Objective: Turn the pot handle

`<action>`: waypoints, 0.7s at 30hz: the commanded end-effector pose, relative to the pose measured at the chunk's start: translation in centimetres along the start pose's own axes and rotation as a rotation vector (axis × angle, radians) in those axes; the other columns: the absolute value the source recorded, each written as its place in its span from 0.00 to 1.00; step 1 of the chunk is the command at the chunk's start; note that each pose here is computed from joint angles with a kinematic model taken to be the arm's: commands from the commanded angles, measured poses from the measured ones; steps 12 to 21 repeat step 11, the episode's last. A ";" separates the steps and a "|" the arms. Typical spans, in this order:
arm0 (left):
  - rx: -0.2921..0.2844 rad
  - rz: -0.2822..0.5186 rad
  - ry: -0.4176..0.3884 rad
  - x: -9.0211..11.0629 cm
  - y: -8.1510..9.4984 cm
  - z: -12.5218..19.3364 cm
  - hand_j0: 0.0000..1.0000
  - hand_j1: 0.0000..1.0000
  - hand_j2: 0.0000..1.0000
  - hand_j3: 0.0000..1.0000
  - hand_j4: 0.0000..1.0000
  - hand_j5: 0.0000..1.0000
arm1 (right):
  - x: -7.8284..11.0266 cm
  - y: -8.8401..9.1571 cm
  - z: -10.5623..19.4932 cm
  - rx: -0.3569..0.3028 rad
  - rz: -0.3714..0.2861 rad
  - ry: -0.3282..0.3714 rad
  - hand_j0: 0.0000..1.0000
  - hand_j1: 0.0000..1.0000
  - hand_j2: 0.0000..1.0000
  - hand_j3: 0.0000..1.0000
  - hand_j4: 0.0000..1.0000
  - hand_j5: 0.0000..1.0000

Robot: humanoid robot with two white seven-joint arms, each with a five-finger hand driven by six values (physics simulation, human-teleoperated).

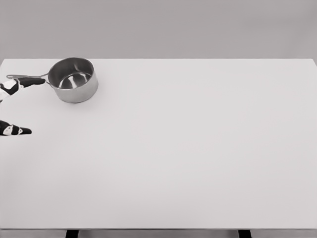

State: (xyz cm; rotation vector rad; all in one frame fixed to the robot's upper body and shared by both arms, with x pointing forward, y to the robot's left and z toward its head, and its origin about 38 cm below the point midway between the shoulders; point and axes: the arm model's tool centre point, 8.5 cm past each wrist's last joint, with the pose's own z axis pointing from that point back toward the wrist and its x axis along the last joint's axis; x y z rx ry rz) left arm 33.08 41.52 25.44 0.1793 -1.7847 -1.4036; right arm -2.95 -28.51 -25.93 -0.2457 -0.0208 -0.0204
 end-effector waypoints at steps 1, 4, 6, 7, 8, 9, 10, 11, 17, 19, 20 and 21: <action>-0.006 -0.012 -0.029 0.9 0.2 -0.4 1.00 1.00 1.00 1.00 1.00 1.00 | 0.0 0.0 0.0 0.000 0.000 0.000 1.00 1.00 1.00 1.00 1.00 1.00; -0.003 -0.013 -0.052 1.4 0.0 -1.0 1.00 1.00 1.00 1.00 1.00 1.00 | 0.0 0.0 0.0 0.000 0.000 0.000 1.00 1.00 1.00 1.00 1.00 1.00; -0.010 -0.032 -0.085 2.5 0.1 -1.5 1.00 1.00 1.00 1.00 1.00 1.00 | 0.0 0.0 0.0 0.000 0.000 0.000 1.00 1.00 1.00 1.00 1.00 1.00; -0.014 -0.038 -0.101 3.0 0.1 -1.8 1.00 1.00 1.00 1.00 1.00 1.00 | 0.0 0.0 0.0 0.000 0.000 0.000 1.00 1.00 1.00 1.00 1.00 1.00; -0.022 -0.044 -0.114 3.4 -0.1 -2.0 1.00 1.00 1.00 1.00 1.00 1.00 | 0.0 0.0 0.0 0.000 0.000 0.000 1.00 1.00 1.00 1.00 1.00 1.00; -0.023 -0.043 -0.115 3.4 -0.1 -2.0 1.00 1.00 1.00 1.00 1.00 1.00 | 0.0 0.0 0.0 0.000 0.000 0.000 1.00 1.00 1.00 1.00 1.00 1.00; -0.025 -0.043 -0.118 3.5 -0.2 -2.1 1.00 1.00 1.00 1.00 1.00 1.00 | 0.0 0.0 0.0 0.000 0.000 0.000 1.00 1.00 1.00 1.00 1.00 1.00; -0.026 -0.046 -0.116 3.5 -0.2 -2.1 1.00 1.00 1.00 1.00 1.00 1.00 | 0.0 0.0 0.0 0.000 0.000 0.000 1.00 1.00 1.00 1.00 1.00 1.00; -0.026 -0.046 -0.116 3.5 -0.2 -2.1 1.00 1.00 1.00 1.00 1.00 1.00 | 0.0 0.0 0.0 0.000 0.000 0.000 1.00 1.00 1.00 1.00 1.00 1.00; -0.026 -0.046 -0.116 3.5 -0.2 -2.1 1.00 1.00 1.00 1.00 1.00 1.00 | 0.0 0.0 0.0 0.000 0.000 0.000 1.00 1.00 1.00 1.00 1.00 1.00; -0.026 -0.046 -0.116 3.5 -0.2 -2.1 1.00 1.00 1.00 1.00 1.00 1.00 | 0.0 0.0 0.0 0.000 0.000 0.000 1.00 1.00 1.00 1.00 1.00 1.00; -0.026 -0.046 -0.116 3.5 -0.2 -2.1 1.00 1.00 1.00 1.00 1.00 1.00 | 0.0 0.0 0.0 0.000 0.000 0.000 1.00 1.00 1.00 1.00 1.00 1.00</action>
